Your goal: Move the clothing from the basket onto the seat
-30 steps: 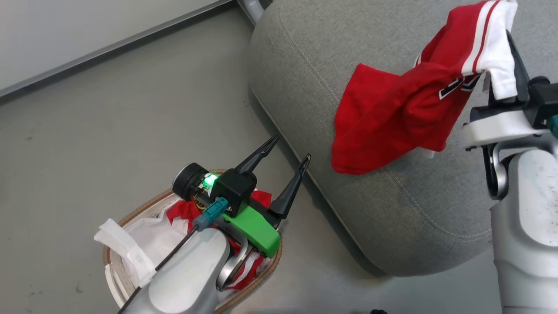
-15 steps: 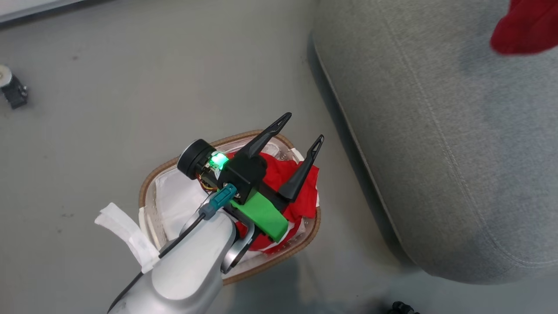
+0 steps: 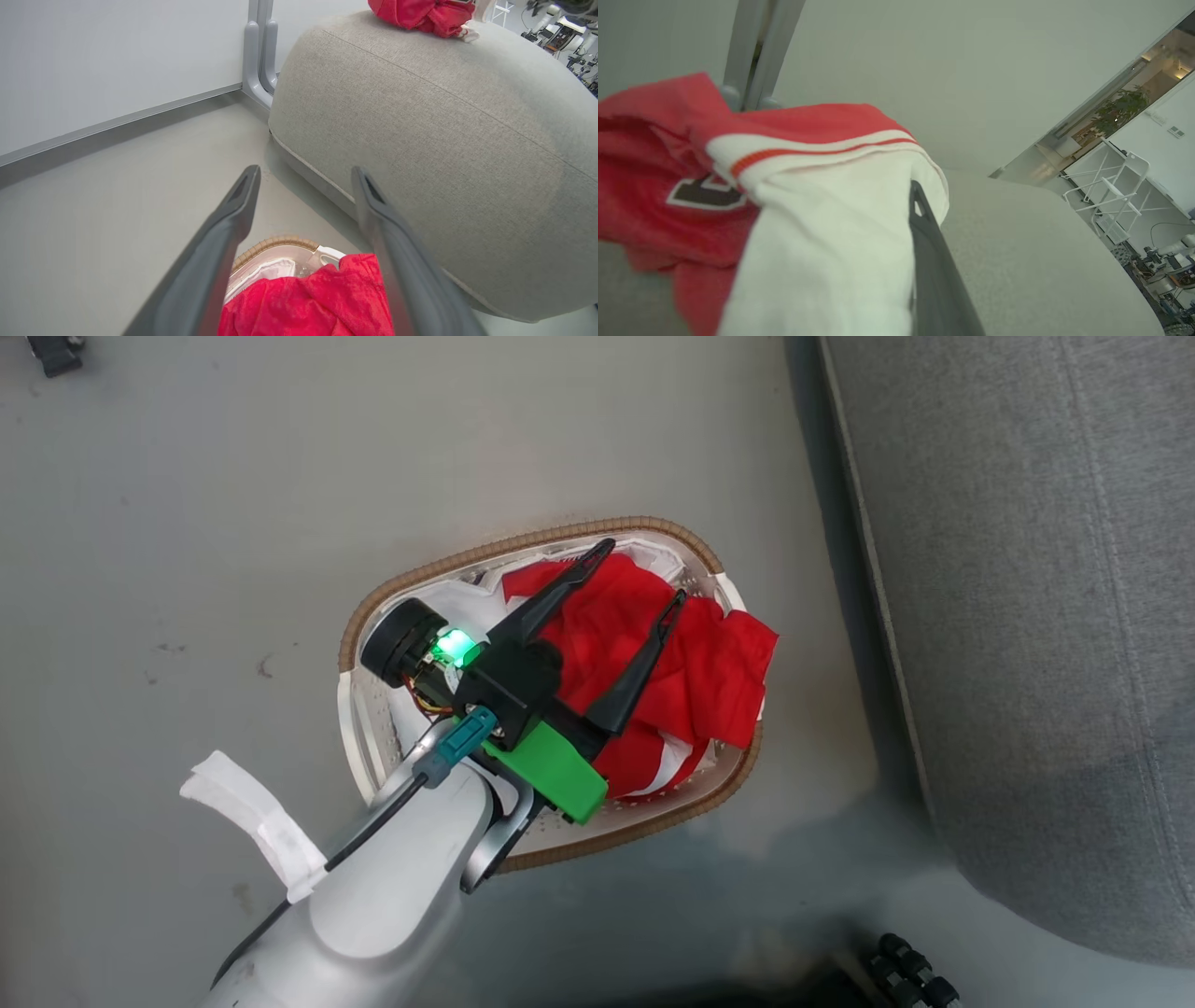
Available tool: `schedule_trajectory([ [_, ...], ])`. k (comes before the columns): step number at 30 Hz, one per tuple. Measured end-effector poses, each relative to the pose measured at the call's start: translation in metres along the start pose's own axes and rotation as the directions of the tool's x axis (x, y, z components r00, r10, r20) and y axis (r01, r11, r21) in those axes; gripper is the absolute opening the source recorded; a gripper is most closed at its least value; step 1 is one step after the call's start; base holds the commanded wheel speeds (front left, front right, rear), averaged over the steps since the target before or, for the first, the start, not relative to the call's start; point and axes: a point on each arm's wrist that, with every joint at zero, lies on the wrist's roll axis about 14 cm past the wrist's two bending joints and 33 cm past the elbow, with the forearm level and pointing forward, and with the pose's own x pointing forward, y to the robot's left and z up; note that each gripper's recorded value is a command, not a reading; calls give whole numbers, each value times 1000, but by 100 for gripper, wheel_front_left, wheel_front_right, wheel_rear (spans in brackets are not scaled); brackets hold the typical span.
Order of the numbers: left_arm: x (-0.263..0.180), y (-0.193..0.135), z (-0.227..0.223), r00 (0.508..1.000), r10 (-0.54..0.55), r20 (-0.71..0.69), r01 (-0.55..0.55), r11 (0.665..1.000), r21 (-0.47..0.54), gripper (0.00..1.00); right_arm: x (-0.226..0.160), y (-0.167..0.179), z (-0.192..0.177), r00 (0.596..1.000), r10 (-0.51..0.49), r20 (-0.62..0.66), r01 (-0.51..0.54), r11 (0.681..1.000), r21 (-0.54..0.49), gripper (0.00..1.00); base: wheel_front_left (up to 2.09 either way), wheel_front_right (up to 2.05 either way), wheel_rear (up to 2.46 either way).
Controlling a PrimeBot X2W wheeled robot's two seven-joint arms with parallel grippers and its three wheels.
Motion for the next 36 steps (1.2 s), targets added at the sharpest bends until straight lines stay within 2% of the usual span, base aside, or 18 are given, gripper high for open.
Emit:
schedule_trajectory([
  [3, -3, 9, -16, 999, 18, -32, -18, 1000, -16, 100, -14, 41, -51, 988, 80, -131, -76, 997, 34, 0, 0, 0, 0],
  [5, -4, 13, -22, 999, 25, -45, -26, 999, -21, 100, -22, 57, -66, 978, 115, -172, -109, 993, 44, 0, 0, 0, 0],
  [10, 0, 13, -25, 998, 21, -51, -23, 999, -23, 100, -34, 67, -66, 974, 150, -173, -145, 989, 41, 0, 0, 0, 0],
  [11, 1, 12, -24, 999, 17, -50, -18, 1000, -21, 100, -37, 68, -63, 974, 156, -164, -151, 988, 38, 21, 0, 0, 0],
  [12, 2, 11, -22, 999, 14, -47, -15, 1000, -20, 100, -39, 68, -59, 976, 157, -153, -154, 988, 35, 35, 0, 0, 0],
  [13, 2, 9, -20, 999, 11, -44, -11, 1000, -18, 100, -41, 67, -55, 977, 157, -141, -154, 988, 33, 86, 0, 0, 0],
  [14, 3, 8, -18, 999, 8, -42, -9, 1000, -15, 100, -43, 66, -52, 979, 155, -134, -151, 988, 36, 100, 0, 0, 0],
  [20, 3, -1, -3, 1000, -1, -18, 1, 1000, -6, 100, -63, 56, -43, 982, 142, -121, -136, 989, 56, 100, 0, 0, 0],
  [36, -28, -6, 62, 985, 134, 110, -133, 991, -15, 100, -142, 35, -27, 980, 163, -114, -146, 979, 145, 100, 0, 0, 0],
])
